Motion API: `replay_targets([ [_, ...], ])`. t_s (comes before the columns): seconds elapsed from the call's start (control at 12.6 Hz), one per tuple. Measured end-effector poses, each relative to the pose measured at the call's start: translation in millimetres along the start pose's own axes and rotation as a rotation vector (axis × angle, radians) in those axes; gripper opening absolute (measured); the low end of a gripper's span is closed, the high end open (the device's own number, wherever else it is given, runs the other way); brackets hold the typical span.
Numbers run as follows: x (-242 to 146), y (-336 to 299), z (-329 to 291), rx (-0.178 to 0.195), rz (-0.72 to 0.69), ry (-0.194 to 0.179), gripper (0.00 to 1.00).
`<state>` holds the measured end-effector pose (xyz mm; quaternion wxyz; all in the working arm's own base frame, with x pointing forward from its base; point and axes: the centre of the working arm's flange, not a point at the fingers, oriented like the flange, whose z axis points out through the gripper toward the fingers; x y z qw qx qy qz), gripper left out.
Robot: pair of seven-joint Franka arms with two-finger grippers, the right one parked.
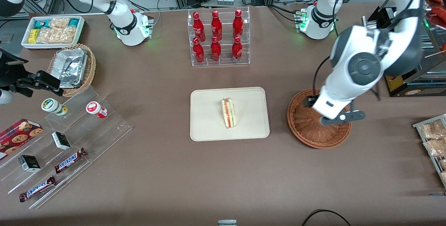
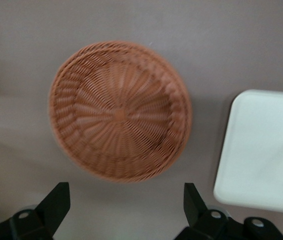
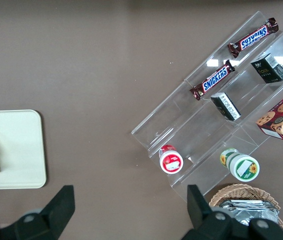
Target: Place sandwich from basket to tray
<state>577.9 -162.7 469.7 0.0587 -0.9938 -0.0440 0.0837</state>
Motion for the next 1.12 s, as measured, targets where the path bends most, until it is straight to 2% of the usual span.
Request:
replay_targets([
  [0.24,-15,-50,-29,-0.01,0.078,-0.036,1.0],
  [0.56,-43,-86,-61,-0.001,0.169,-0.064,1.0],
  [0.8,-57,-104,-88,-0.001,0.171,-0.046,1.0],
  [1.12,-52,-151,-99,-0.021,0.094,-0.035,1.0],
])
